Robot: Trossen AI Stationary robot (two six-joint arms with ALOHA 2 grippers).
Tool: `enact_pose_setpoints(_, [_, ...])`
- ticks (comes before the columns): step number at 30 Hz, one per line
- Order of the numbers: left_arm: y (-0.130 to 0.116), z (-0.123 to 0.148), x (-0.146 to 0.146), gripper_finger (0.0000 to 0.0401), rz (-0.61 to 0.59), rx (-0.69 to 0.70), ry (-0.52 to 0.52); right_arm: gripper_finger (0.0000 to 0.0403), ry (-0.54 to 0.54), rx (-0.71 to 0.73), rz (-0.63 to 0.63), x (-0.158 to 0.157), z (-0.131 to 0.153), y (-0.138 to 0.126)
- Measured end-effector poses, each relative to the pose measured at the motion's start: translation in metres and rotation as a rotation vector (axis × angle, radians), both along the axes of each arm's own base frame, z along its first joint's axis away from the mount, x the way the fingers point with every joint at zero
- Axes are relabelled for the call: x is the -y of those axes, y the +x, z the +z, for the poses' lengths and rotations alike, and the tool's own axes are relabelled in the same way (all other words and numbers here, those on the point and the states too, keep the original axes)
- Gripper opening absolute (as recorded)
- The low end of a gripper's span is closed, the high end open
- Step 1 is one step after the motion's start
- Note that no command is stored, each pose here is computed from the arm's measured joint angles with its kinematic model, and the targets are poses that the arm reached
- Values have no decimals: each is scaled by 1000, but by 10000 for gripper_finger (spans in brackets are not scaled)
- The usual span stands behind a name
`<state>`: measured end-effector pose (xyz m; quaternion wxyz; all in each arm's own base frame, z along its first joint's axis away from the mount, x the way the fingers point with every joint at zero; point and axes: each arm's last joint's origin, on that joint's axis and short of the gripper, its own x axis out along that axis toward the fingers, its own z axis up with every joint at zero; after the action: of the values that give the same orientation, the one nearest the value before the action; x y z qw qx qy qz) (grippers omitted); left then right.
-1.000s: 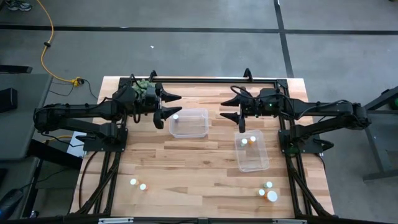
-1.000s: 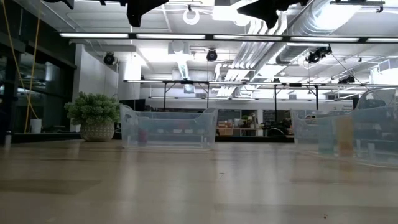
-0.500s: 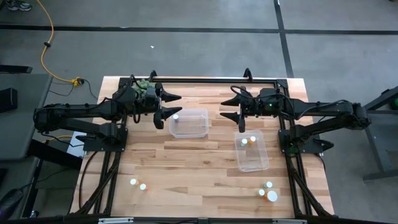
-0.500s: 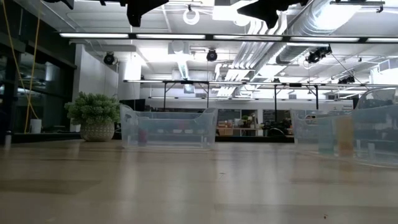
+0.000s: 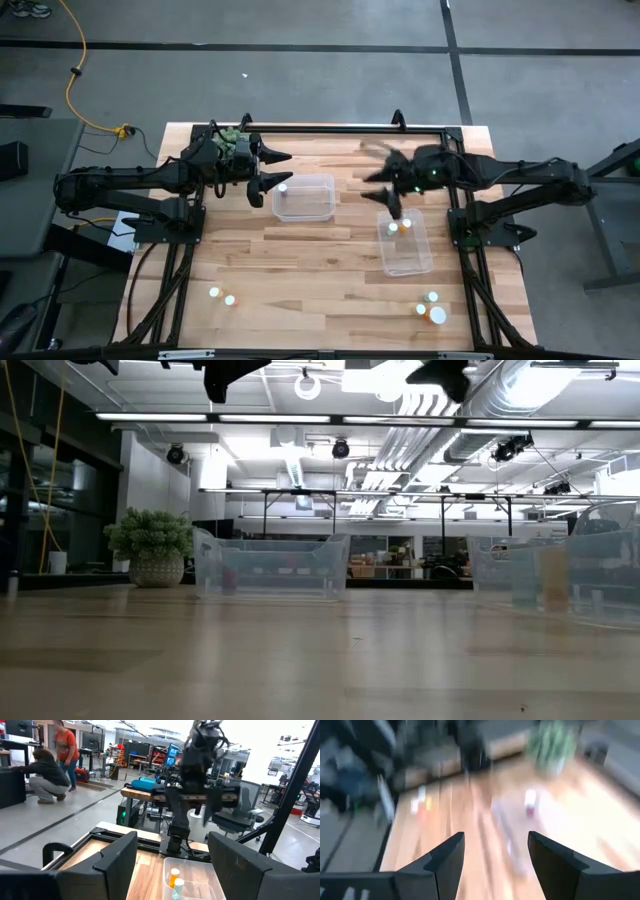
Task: Pick and place medicine bottles into bin by pill shape (circle, oval)
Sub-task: Put the orange capsule bottle into the top transparent bin
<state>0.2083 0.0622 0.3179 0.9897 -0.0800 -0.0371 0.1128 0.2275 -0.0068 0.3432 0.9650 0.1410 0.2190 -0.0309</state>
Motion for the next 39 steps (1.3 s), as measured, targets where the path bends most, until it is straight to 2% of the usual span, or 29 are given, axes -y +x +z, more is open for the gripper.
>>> enact_pose_setpoints(5, [0,-1,0,232,0,-14,-4,210,158,-345,-22,-27,5,-19])
enact_pose_setpoints(10, [0,-5,0,232,0,-52,-16,210,338,-641,-103,-61,-8,-40])
enact_pose_setpoints(13, [0,-6,0,232,0,-62,-19,210,389,-798,-168,-84,-17,-53])
enact_pose_setpoints(16, [0,-7,0,232,0,-69,-21,210,428,-895,-244,-105,-23,-64])
enact_pose_setpoints(21, [0,-7,0,232,0,-69,-21,210,515,-966,-400,-136,-33,-72])
enact_pose_setpoints(26, [0,-7,0,232,0,-69,-21,210,582,-977,-492,-166,-45,-73])
enact_pose_setpoints(29, [0,-7,0,232,0,-69,-21,210,633,-967,-465,-186,-51,-71])
enact_pose_setpoints(34, [0,-7,0,232,0,-68,-21,210,609,-971,-321,-212,-62,-67])
enact_pose_setpoints(39, [0,-7,0,232,0,-68,-21,218,629,-1070,-354,-226,-76,-65])
